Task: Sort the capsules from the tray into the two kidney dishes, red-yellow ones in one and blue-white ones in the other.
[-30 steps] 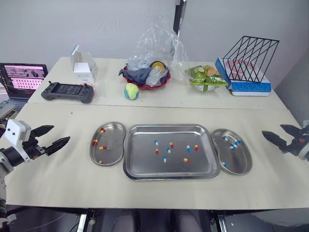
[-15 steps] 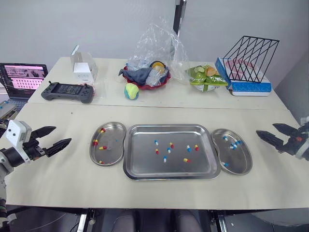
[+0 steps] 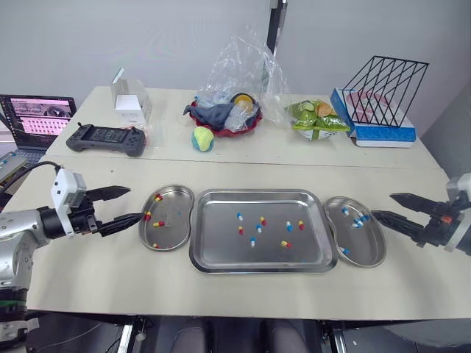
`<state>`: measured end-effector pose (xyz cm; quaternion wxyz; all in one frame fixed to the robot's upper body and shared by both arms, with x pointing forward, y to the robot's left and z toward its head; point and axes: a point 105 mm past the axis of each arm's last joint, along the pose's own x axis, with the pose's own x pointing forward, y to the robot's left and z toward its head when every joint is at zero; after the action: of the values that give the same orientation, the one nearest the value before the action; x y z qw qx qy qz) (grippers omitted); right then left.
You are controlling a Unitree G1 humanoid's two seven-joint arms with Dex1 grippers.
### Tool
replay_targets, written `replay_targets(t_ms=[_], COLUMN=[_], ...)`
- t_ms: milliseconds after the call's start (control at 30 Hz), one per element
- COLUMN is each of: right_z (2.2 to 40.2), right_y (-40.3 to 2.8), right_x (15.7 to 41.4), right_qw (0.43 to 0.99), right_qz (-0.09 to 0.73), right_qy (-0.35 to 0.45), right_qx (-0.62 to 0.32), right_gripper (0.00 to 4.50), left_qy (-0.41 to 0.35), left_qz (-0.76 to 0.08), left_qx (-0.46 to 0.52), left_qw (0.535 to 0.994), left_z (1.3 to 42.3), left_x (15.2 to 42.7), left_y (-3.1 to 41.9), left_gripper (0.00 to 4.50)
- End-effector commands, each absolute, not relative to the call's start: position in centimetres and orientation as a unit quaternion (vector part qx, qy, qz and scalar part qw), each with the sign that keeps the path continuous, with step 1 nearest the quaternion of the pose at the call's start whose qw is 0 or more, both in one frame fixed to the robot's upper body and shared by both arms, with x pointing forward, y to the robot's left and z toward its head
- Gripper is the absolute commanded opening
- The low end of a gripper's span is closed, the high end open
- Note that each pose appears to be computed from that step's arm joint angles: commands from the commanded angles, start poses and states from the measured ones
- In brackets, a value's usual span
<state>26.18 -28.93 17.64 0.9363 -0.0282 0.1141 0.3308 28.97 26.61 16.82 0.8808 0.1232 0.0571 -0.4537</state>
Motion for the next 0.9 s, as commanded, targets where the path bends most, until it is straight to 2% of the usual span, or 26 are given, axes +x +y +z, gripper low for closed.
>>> replay_targets(t_ms=[33, 200, 400, 500, 600, 767, 900], right_z=[19.4, 19.4, 19.0, 18.8, 18.7, 18.4, 18.2], right_y=[-28.4, -28.3, -28.3, -28.2, -28.3, -28.5, -28.8], right_x=[25.6, 25.3, 24.7, 24.4, 24.2, 23.7, 23.2], right_qw=[0.938, 0.939, 0.941, 0.942, 0.943, 0.946, 0.95], right_qz=[0.332, 0.33, 0.322, 0.318, 0.314, 0.304, 0.29], right_qy=[0.093, 0.094, 0.097, 0.1, 0.101, 0.104, 0.104], right_qx=[-0.039, -0.038, -0.04, -0.042, -0.04, -0.041, -0.043], right_gripper=[4.48, 4.48, 4.48, 4.48, 4.48, 4.48, 4.48], left_qy=[0.041, 0.047, 0.038, 0.044, 0.067, 0.087, 0.097], left_qz=[-0.48, -0.491, -0.582, -0.604, -0.606, -0.632, -0.614], left_qx=[0.132, 0.14, 0.121, 0.123, 0.119, 0.167, 0.182], left_qw=[0.866, 0.858, 0.803, 0.786, 0.784, 0.752, 0.762], left_z=[18.2, 18.2, 18.4, 18.2, 17.3, 15.1, 13.8], left_x=[28.9, 29.1, 28.8, 28.6, 29.4, 29.5, 30.5], left_y=[25.5, 25.0, 16.8, 14.7, 12.6, 9.3, 7.6], left_gripper=[4.5, 4.5, 4.5, 4.5, 4.5, 4.5, 4.5])
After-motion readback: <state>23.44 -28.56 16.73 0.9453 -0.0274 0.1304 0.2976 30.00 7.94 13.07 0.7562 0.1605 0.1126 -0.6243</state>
